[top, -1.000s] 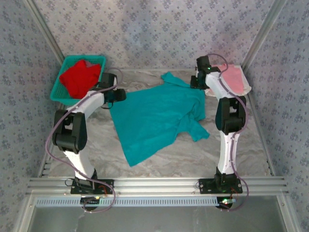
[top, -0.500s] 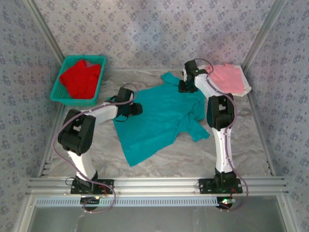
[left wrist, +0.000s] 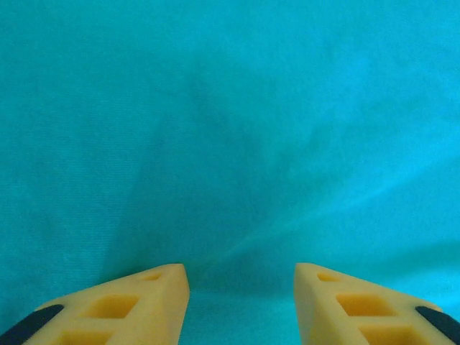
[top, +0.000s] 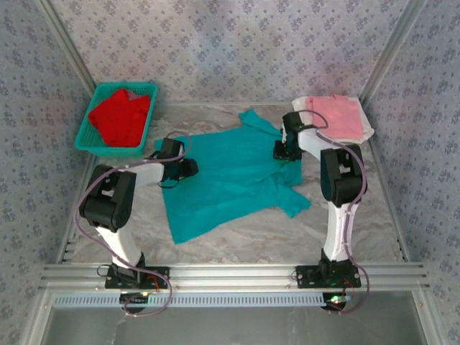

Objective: Fold and stack the t-shirts

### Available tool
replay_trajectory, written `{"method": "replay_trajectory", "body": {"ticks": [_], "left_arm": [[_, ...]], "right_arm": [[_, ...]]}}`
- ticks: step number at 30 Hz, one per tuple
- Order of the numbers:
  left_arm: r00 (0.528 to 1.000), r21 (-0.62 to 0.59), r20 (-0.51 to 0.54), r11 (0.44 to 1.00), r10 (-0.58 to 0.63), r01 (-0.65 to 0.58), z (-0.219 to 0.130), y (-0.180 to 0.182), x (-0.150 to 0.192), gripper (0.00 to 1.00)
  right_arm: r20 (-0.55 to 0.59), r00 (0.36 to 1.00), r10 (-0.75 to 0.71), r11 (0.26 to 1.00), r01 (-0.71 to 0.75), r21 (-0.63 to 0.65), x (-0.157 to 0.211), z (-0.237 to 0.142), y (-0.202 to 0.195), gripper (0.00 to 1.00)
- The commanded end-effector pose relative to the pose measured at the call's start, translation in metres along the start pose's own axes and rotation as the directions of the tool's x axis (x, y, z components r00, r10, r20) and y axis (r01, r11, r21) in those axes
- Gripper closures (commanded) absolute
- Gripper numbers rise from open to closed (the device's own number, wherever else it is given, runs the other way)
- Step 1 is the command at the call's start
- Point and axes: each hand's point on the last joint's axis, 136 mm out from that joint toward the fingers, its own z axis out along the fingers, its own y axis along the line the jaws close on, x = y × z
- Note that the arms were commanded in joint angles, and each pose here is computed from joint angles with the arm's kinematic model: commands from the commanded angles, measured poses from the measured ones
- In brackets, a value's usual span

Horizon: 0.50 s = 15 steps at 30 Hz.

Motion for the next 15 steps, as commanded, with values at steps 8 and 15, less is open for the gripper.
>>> {"method": "replay_trajectory", "body": {"ticks": [8, 15], "left_arm": [[0.994, -0.11, -0.072, 0.99, 0.077, -0.085, 0.014, 0.022, -0.002, 0.56], [0.984, -0.102, -0.065, 0.98, 0.163, -0.169, 0.014, 0.001, 0.003, 0.56]], "right_arm": [[0.041, 0.995, 0.089, 0.995, -0.087, -0.058, 0.032, -0.049, 0.012, 0.66], [0.193, 0.953, -0.233, 0.972, 0.233, 0.02, -0.043, -0.074, 0.062, 0.61]]}}
